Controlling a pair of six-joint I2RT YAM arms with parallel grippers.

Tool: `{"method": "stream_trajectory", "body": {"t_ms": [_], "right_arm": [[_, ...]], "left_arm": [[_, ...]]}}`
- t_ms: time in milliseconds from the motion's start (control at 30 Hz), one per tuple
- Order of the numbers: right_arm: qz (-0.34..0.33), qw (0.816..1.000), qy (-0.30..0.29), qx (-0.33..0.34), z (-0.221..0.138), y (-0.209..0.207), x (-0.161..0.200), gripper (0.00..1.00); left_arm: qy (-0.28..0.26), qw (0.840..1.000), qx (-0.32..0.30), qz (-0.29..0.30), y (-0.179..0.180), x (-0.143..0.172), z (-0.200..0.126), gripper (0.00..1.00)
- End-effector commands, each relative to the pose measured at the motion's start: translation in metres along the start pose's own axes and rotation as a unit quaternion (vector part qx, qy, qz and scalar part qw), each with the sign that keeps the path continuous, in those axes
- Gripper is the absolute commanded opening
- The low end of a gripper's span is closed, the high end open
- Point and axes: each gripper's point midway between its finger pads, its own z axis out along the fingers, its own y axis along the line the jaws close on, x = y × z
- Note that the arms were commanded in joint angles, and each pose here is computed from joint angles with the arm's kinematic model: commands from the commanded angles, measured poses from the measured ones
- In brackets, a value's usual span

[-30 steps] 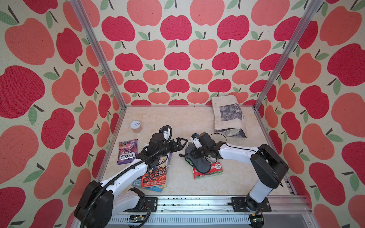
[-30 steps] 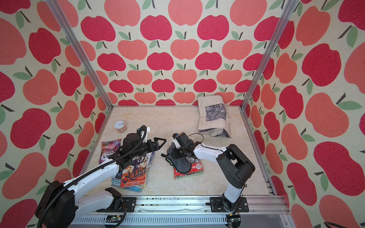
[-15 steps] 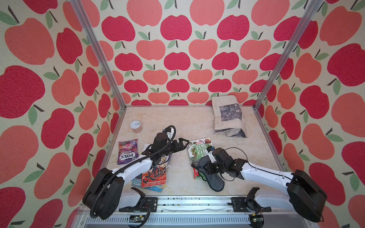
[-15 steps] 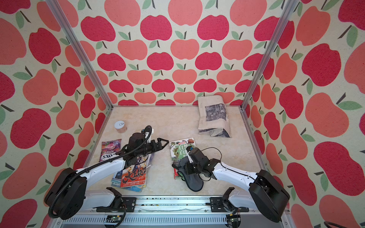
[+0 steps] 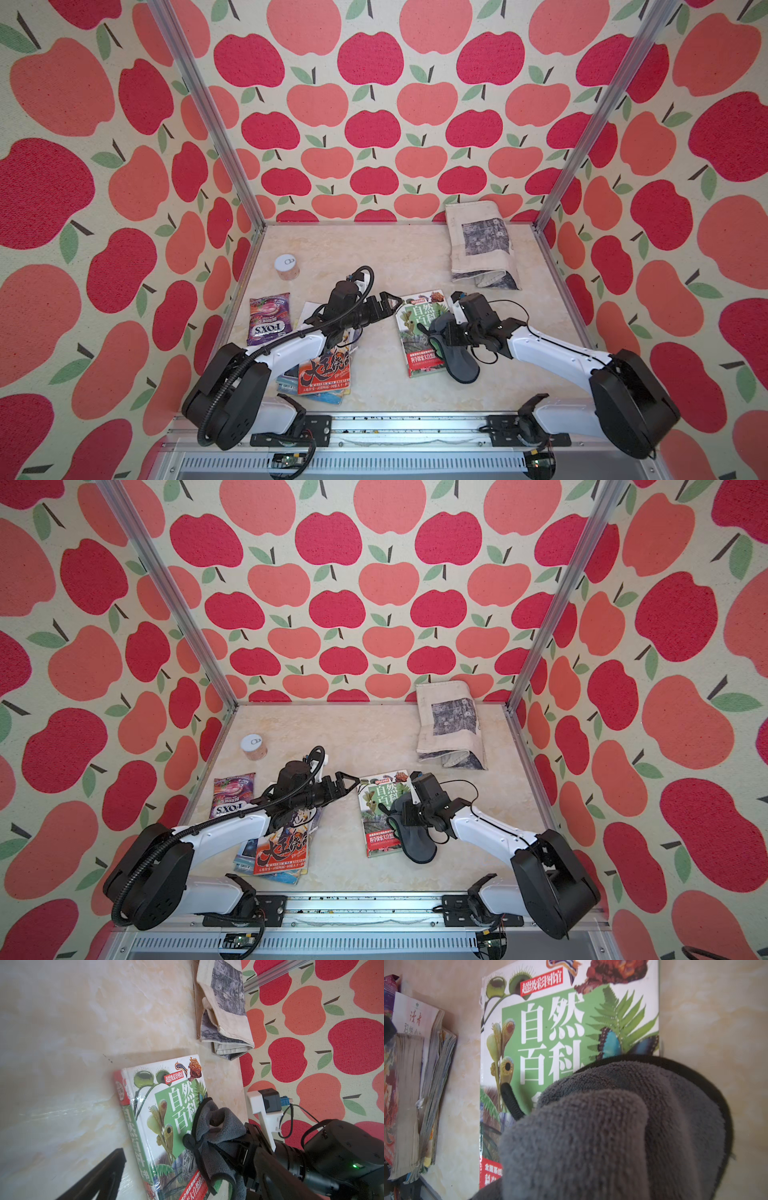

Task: Wipe the cover of the book
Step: Wipe the dirt from the cover of the book.

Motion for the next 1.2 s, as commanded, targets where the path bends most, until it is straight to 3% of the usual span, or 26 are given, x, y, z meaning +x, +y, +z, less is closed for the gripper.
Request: {"method": "stream_trajectory", "body": {"t_ms": [0, 300, 500, 700, 1167], "right_arm": [[-0.004, 0.999, 0.023, 0.034, 0.012, -0.02, -0.006, 0.0], [-0.001, 0.999, 0.027, 0.022, 0.047, -0.019, -0.074, 0.0], [0.003, 0.999, 0.038, 0.009, 0.06, -0.012, -0.086, 0.0], [0.0, 0.999, 0.049, 0.012, 0.044, -0.013, -0.048, 0.0], [0.009, 0.997, 0.046, 0.063, -0.031, -0.033, 0.084, 0.0]], "left_arm": [[0.008, 1.0, 0.001, -0.015, 0.001, 0.005, 0.006, 0.99], [0.03, 0.999, -0.005, -0.037, 0.008, 0.02, 0.018, 0.99], [0.035, 0.998, -0.011, -0.046, 0.01, 0.024, 0.022, 0.99], [0.043, 0.997, -0.02, -0.054, 0.016, 0.026, 0.027, 0.99], [0.064, 0.995, -0.002, -0.077, 0.017, 0.024, 0.054, 0.99]]}}
